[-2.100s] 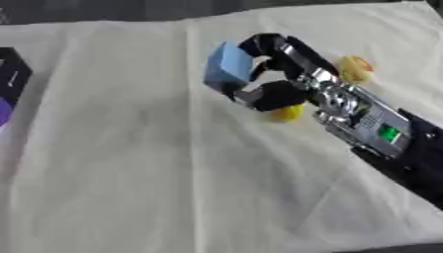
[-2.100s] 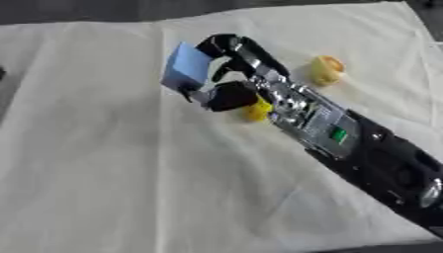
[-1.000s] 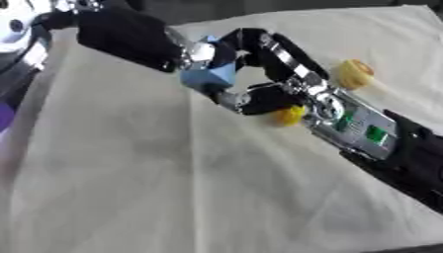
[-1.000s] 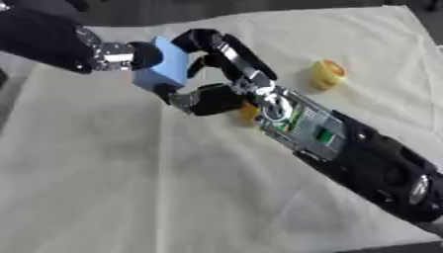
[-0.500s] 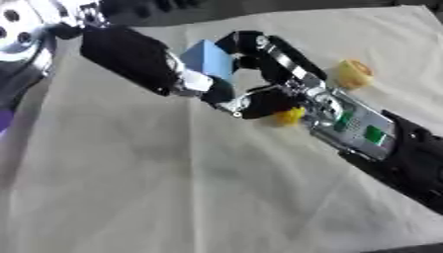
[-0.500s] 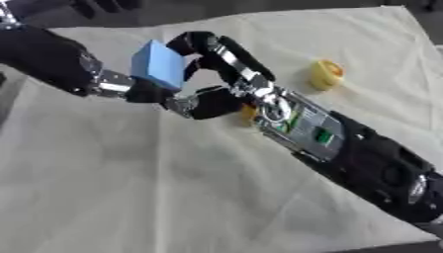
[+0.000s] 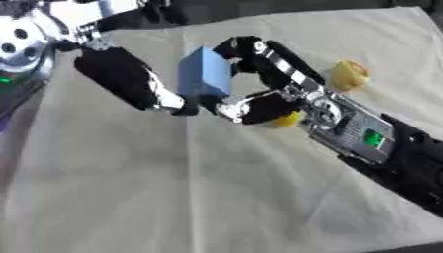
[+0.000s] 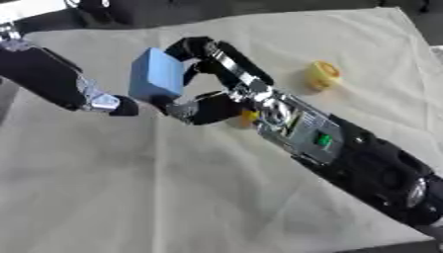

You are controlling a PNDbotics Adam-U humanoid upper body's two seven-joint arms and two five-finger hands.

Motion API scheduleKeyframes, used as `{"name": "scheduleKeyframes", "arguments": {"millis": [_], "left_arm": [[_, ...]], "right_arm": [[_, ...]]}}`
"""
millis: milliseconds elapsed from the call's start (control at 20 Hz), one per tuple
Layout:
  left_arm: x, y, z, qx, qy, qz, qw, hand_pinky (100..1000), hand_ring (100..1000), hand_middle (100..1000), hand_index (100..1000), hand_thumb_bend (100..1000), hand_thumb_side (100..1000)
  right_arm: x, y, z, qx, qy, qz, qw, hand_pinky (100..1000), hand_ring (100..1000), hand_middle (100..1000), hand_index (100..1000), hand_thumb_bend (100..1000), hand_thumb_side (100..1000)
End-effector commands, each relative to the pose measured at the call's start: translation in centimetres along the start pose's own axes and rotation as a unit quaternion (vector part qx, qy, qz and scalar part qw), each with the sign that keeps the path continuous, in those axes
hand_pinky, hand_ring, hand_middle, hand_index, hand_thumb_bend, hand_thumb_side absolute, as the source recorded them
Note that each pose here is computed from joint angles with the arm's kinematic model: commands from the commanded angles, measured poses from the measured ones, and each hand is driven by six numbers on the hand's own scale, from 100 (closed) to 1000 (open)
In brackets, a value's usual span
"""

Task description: Pick up the objects with one hand, pass them to the other hand, and then place them into the box on the other side of the table.

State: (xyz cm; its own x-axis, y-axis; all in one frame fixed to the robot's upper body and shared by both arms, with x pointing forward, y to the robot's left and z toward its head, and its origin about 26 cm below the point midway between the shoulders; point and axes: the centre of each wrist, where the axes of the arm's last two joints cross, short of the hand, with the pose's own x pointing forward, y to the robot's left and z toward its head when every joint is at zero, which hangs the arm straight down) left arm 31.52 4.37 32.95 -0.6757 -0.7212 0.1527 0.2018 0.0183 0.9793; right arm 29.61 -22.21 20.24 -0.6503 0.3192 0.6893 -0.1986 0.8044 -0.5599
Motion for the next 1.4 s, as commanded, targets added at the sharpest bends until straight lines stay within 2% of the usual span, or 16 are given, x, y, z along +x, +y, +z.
{"name": "scheduleKeyframes", "arguments": {"millis": [50, 550, 600, 650, 1200, 1400], "left_arm": [[0.1, 0.3, -0.3, -0.015, 0.023, 0.007, 1.0, 853, 877, 814, 854, 688, 325], [-0.2, -0.3, -1.2, -0.011, 0.02, 0.016, 1.0, 851, 876, 812, 845, 671, 338], [0.0, -0.4, -1.2, -0.014, 0.014, 0.018, 1.0, 850, 880, 808, 843, 665, 390], [0.2, -0.5, -1.3, -0.017, 0.007, 0.022, 1.0, 850, 880, 807, 842, 664, 392], [0.7, -1.6, -2.6, -0.025, -0.016, 0.041, 0.999, 841, 870, 791, 828, 643, 360], [0.7, -1.8, -3.0, -0.023, -0.021, 0.05, 0.998, 837, 863, 780, 819, 585, 329]], "right_arm": [[0.6, -0.6, 0.0, 0.008, -0.023, 0.02, 1.0, 579, 747, 501, 607, 100, 100], [0.7, -0.4, -0.2, 0.019, -0.029, 0.016, 0.999, 579, 750, 502, 609, 100, 100], [0.7, -0.3, -0.2, 0.023, -0.028, 0.014, 0.999, 579, 757, 506, 614, 100, 100], [0.7, -0.1, -0.2, 0.028, -0.026, 0.011, 0.999, 579, 757, 506, 614, 100, 100], [0.8, 0.1, -0.3, 0.043, -0.033, 0.0, 0.999, 578, 757, 506, 614, 100, 100], [0.8, 0.1, -0.3, 0.045, -0.035, -0.001, 0.998, 577, 757, 506, 613, 100, 100]]}}
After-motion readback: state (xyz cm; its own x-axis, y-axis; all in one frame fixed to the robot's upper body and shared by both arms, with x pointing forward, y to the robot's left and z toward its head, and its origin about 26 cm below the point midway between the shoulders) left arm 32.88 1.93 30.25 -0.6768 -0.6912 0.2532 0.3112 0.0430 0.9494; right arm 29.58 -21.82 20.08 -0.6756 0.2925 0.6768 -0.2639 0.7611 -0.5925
